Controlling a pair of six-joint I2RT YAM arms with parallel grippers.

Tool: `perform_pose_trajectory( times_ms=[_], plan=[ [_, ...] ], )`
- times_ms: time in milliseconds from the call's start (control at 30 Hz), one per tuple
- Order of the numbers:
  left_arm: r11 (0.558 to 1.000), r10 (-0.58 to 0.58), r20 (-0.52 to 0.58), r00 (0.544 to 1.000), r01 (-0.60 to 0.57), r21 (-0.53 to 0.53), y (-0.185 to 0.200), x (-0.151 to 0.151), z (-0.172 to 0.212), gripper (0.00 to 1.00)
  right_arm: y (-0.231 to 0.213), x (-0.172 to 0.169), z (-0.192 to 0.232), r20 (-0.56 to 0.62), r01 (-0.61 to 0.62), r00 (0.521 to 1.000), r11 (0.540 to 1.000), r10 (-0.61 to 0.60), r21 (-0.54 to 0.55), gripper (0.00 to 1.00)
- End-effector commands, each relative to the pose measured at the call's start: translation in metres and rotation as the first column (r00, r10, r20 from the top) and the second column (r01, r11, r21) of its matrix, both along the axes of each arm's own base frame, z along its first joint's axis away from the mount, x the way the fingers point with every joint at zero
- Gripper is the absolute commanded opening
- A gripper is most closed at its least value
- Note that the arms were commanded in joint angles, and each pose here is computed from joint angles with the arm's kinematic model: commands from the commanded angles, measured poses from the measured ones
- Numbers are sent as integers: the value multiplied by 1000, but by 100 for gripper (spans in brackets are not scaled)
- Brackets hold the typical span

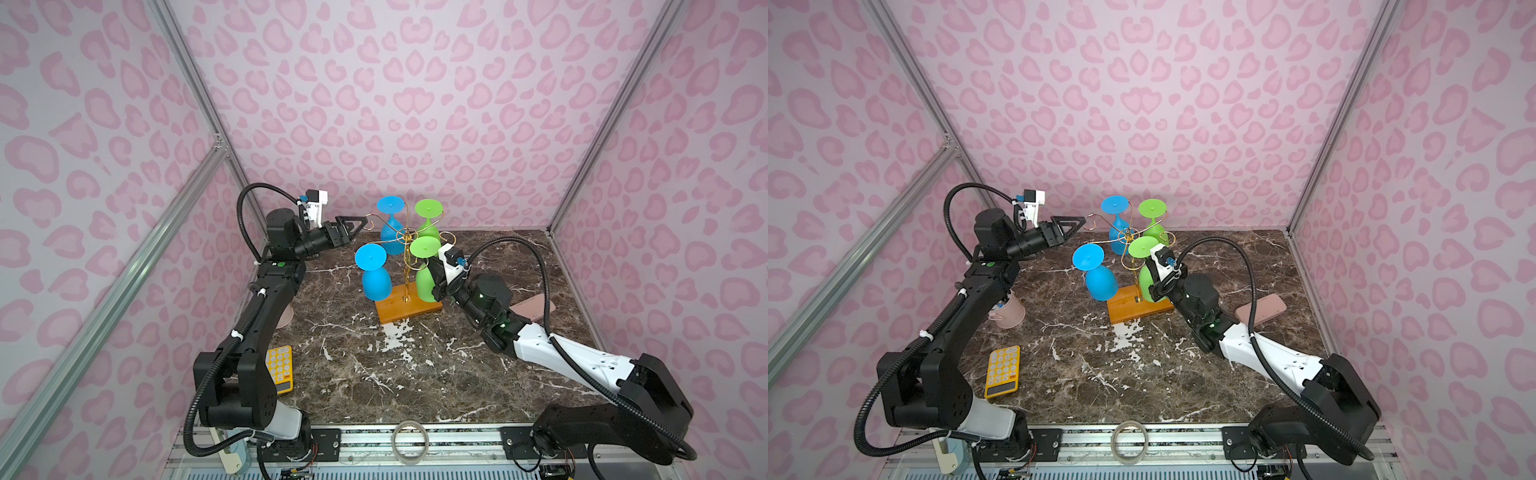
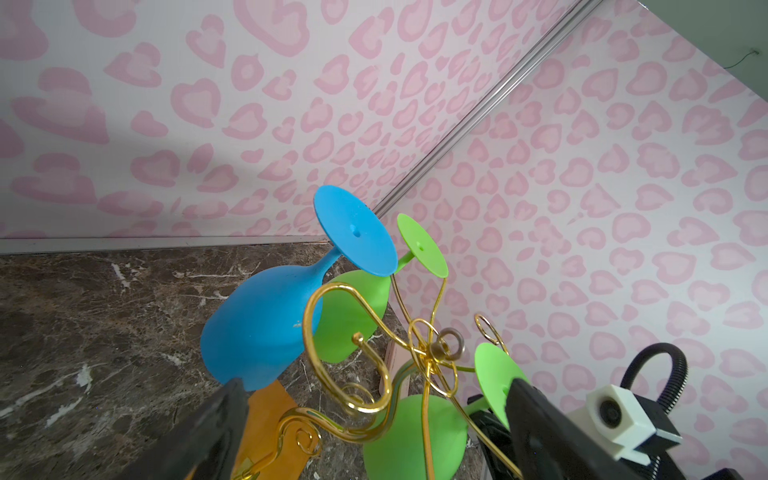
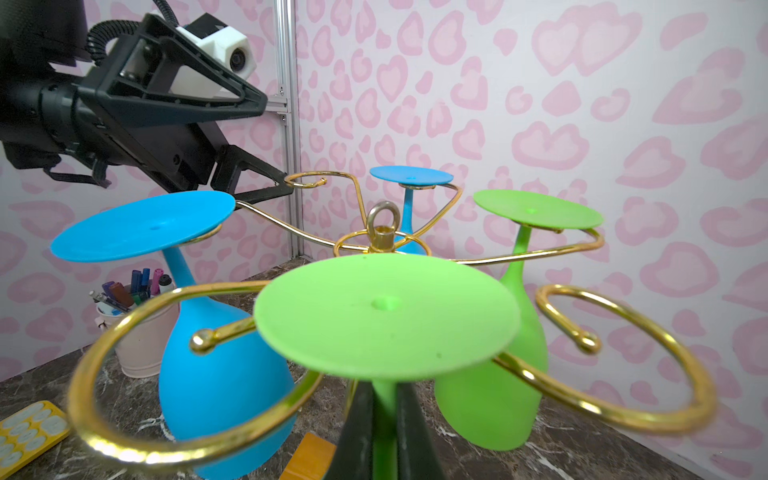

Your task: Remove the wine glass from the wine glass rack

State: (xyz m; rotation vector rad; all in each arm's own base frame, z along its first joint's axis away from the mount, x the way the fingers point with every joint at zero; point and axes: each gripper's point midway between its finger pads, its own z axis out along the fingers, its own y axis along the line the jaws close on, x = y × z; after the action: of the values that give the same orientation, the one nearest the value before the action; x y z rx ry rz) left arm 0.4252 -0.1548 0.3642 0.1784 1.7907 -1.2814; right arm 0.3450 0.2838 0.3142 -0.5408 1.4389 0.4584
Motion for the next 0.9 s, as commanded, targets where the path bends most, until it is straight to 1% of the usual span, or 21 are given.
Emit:
perform_pose_trajectory(
  times_ms=[0,333,467,633,867],
  plan=[
    [1000,9,73,997,-10,10,2,-2,12,98,-1,-3,0,13,-6,1000,1000,6,-10,0],
    [999,33,123,992,-37,29,5,-10,21,98,-8,-8,1,20,3,1000,1000,-3,-10,0],
    [998,36,148,988,-42,40,7,-14,25,98,-3,-12,3,30,-34,999,999,35,-23,0],
    [997,44,186,982,-56,57,8,-20,30,98,-9,-12,9,39,-6,999,1000,6,-8,0],
    [994,52,242,969,-72,77,10,-31,37,98,-12,-16,18,55,-10,998,1000,10,0,0]
  ],
)
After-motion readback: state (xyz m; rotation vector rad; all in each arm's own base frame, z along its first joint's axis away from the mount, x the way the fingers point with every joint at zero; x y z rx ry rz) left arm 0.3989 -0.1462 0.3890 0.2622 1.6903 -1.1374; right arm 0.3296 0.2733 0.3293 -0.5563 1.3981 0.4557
